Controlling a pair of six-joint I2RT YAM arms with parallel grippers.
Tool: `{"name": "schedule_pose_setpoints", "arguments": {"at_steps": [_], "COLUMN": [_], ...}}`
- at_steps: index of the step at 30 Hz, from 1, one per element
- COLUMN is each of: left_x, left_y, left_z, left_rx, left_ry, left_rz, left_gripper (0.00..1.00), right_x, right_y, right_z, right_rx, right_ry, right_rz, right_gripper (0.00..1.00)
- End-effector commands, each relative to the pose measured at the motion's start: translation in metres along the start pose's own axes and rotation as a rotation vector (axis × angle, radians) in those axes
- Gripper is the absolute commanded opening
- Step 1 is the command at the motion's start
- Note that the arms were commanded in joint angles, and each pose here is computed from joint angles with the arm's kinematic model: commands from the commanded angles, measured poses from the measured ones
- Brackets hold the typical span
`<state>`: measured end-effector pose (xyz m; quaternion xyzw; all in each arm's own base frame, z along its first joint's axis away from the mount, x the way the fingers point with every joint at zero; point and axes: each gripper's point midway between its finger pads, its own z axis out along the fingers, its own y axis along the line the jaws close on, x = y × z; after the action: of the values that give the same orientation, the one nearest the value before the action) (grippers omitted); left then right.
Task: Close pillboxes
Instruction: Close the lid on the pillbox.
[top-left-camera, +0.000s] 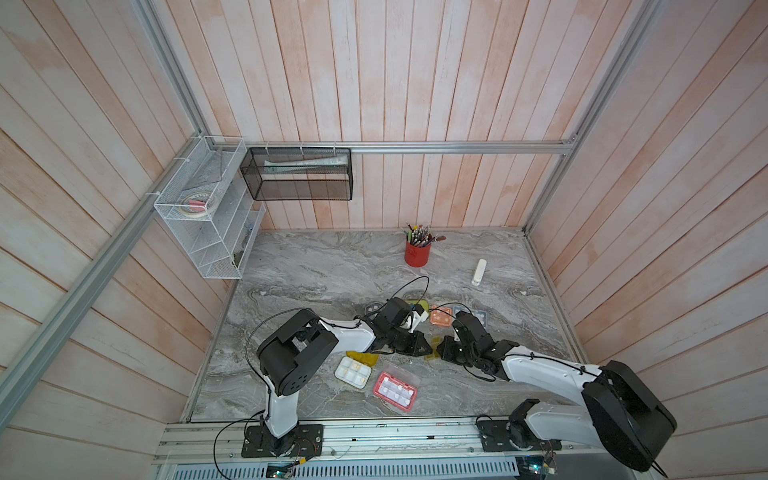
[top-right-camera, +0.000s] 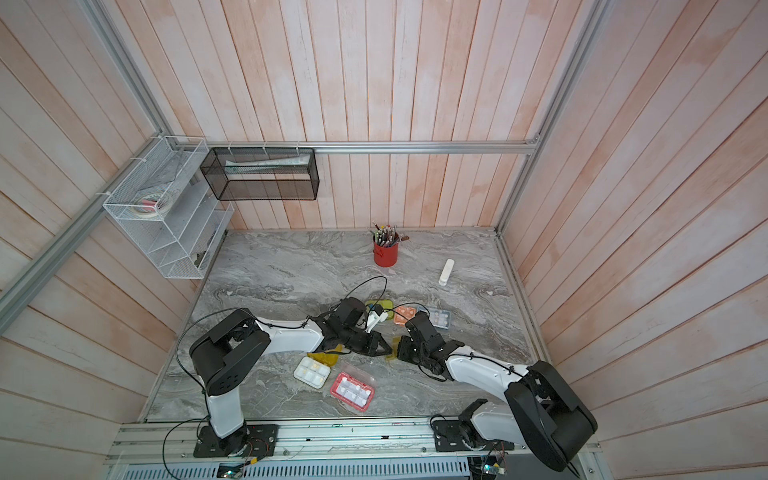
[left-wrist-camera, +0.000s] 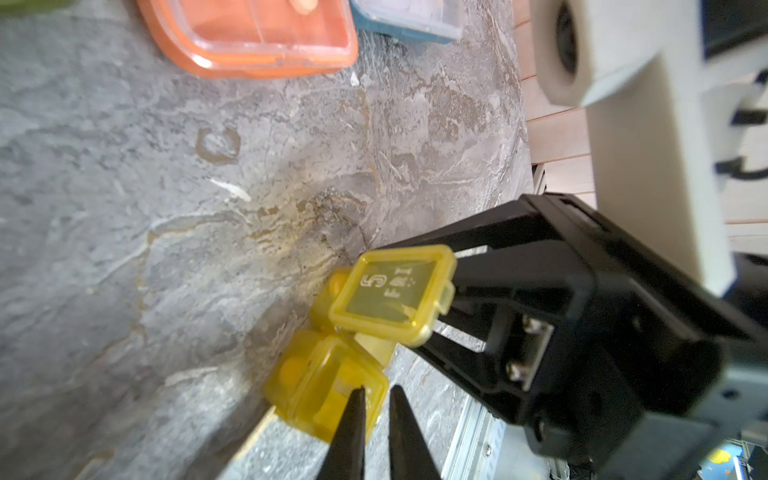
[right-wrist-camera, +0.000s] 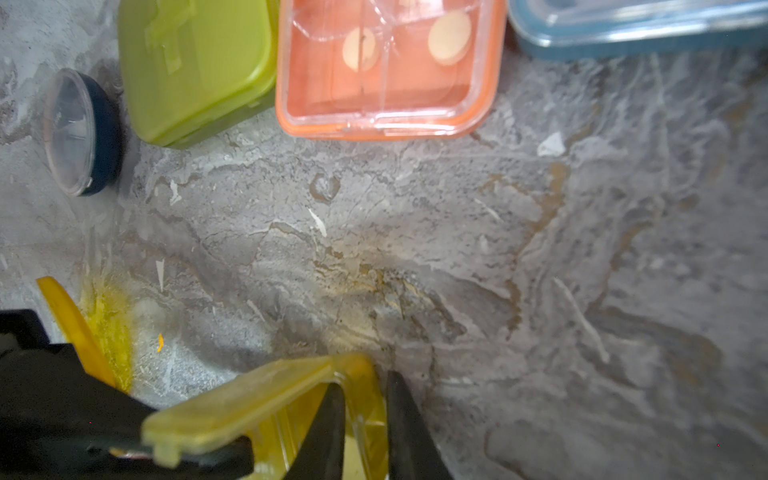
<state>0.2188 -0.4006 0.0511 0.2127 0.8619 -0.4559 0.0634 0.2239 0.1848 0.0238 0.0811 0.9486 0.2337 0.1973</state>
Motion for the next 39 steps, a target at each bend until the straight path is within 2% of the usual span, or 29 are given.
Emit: {"name": "schedule_pose_setpoints", "arguments": {"at_steps": [1,29,39], "left_x": [0.007,0.020,0.000], "left_y": [0.010,0.022,0.000], "left_z": [0.007,0.014,-0.001], "left_rx": [-0.034,-0.081,-0.065], "left_ry": [0.030,0.053,0.011], "left_rz": [-0.025,-0.033,0.009], "left_gripper": [0.15,0.14,0.14], "right_x": [-0.002,-0.001,-0.004], "right_y": [0.007,0.005,0.005], "right_z": [-0.001,0.000,-0.003], "right_rx": [-0.016,-0.012,-0.011], "right_ry": [0.001,-0.001,-0.012], "right_rz": [-0.005,-0.002,-0.003], "right_gripper": [0.20,0.20,0.21]}}
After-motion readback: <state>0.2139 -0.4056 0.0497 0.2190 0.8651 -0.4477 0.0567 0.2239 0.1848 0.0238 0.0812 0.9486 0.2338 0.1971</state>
